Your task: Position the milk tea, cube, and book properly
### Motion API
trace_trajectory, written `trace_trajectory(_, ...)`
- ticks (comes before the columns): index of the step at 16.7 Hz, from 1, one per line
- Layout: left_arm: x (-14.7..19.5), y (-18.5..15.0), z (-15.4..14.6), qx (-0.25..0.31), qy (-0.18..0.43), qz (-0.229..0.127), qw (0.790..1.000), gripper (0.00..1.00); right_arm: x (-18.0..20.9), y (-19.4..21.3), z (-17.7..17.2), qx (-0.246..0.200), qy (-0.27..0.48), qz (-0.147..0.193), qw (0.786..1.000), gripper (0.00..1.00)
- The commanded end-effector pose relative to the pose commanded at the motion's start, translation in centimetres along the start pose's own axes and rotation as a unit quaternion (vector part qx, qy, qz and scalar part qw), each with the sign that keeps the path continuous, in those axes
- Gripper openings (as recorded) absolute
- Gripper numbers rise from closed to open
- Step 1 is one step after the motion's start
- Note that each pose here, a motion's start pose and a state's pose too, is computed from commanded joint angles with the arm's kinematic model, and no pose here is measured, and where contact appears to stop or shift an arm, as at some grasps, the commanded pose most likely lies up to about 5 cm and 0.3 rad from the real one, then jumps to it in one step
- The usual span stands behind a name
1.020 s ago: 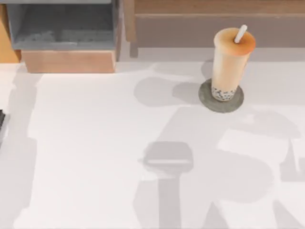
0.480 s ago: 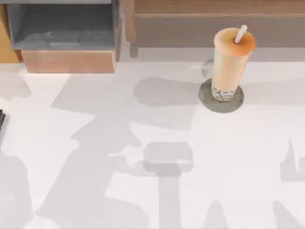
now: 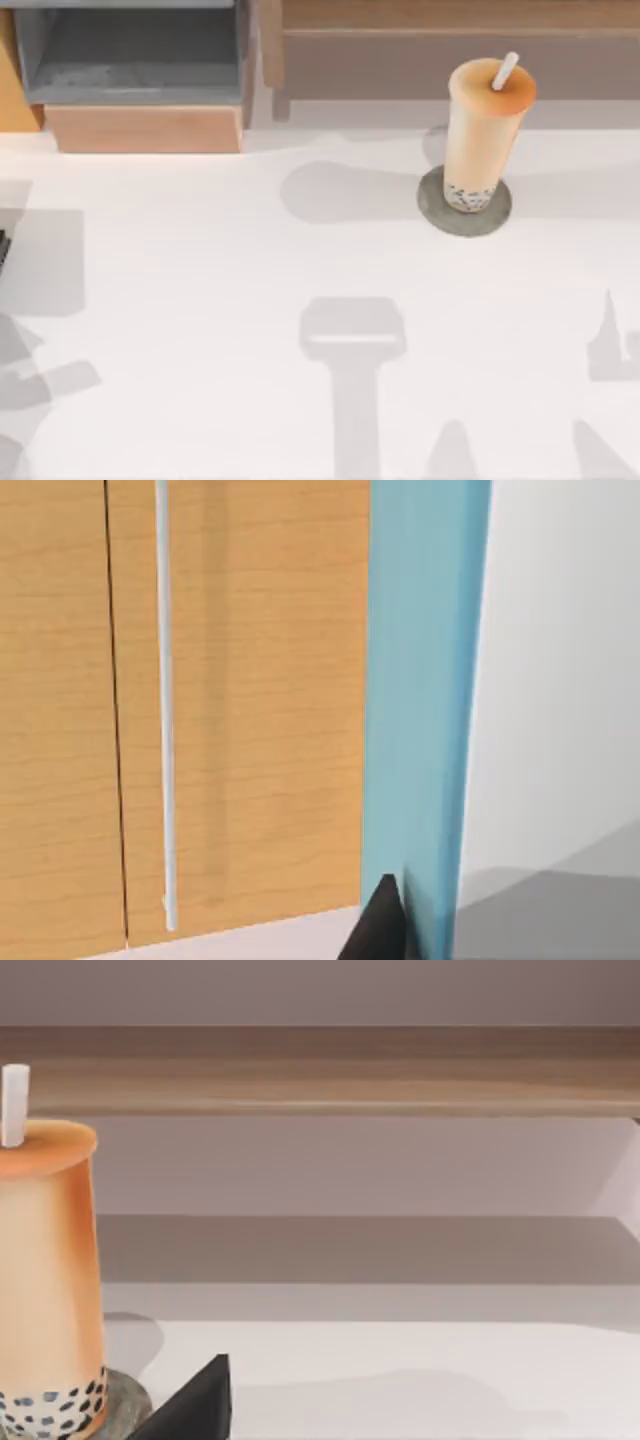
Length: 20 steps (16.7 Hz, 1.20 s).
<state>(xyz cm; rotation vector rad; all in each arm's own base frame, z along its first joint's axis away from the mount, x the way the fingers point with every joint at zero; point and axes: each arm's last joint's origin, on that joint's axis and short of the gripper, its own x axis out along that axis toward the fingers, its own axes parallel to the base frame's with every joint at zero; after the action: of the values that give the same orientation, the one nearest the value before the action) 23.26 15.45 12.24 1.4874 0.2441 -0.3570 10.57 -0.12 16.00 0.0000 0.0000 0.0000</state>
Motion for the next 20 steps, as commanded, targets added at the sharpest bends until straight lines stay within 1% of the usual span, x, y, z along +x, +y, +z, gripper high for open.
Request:
trace_trajectory(3,-1.0,-3.4,0.2,0.018,0.021,-0.052,0.998,0.0,0.0,0.0,0.0,0.0,0.0,0.0,1.0,1.0)
trace_trajectory(5,-1.4,-4.4,0.4,0.024,0.026,-0.067,0.997,0.0,0.0,0.0,0.0,0.0,0.0,0.0,1.0,1.0)
trace_trajectory(9,-1.4,-4.4,0.4,0.024,0.026,-0.068,0.997,0.0,0.0,0.0,0.0,0.0,0.0,0.0,1.0,1.0)
trace_trajectory(10,-1.3,-3.9,0.4,0.033,0.025,-0.059,0.997,0.0,0.0,0.0,0.0,0.0,0.0,0.0,1.0,1.0)
trace_trajectory(18,-0.9,-4.4,0.4,0.024,0.026,-0.068,0.997,0.0,0.0,0.0,0.0,0.0,0.0,0.0,1.0,1.0)
trace_trajectory(20,-0.9,-4.4,0.4,0.024,0.026,-0.068,0.997,0.15,0.0,0.0,0.0,0.0,0.0,0.0,1.0,1.0)
